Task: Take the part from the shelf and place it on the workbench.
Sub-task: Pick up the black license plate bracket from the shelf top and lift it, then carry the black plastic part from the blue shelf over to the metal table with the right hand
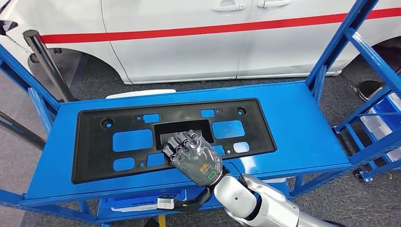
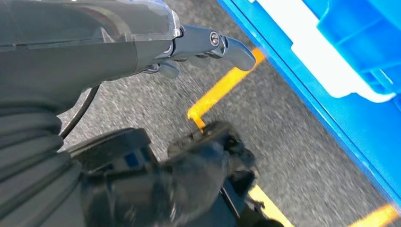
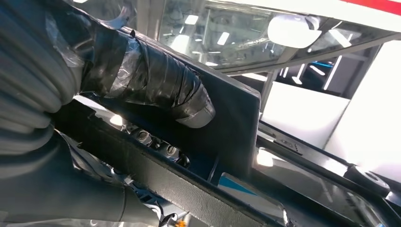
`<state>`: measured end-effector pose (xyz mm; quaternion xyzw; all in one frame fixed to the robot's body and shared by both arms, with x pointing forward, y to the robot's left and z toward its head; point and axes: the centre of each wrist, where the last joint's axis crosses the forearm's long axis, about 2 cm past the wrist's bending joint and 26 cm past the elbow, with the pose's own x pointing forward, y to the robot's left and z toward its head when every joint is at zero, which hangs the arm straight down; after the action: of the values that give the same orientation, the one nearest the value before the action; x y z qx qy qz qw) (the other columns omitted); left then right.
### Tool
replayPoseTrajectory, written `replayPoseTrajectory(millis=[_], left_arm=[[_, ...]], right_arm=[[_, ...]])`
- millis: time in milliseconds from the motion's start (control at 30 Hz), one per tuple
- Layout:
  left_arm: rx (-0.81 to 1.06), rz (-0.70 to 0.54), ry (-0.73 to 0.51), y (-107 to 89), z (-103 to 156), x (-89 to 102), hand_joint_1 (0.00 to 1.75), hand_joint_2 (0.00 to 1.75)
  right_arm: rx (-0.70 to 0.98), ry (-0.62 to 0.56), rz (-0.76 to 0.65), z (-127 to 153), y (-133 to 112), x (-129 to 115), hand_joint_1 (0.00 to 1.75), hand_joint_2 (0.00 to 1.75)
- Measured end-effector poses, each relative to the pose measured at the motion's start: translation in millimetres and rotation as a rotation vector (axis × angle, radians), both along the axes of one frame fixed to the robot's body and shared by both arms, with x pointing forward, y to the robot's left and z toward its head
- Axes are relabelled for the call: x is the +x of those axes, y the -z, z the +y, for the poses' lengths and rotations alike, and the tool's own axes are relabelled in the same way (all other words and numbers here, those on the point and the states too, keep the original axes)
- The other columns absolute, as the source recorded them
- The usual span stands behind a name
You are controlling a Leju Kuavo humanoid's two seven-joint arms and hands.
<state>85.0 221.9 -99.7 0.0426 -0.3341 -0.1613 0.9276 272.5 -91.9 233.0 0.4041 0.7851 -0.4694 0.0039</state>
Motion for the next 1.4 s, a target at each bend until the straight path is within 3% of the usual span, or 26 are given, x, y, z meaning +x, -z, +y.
replayPoseTrajectory(millis=[700,1400], left_arm=[[0.093,0.019,-0.007,0.3,0,-4.1,0.0,1.75],[0.097,0.024,-0.012,0.6,1,-5.3,0.0,1.75]], right_arm=[[0.092,0.061,0.091,-17,23,-6,1.75,1.75],[0.097,0.024,0.076,-17,13,-1,1.75,1.75]])
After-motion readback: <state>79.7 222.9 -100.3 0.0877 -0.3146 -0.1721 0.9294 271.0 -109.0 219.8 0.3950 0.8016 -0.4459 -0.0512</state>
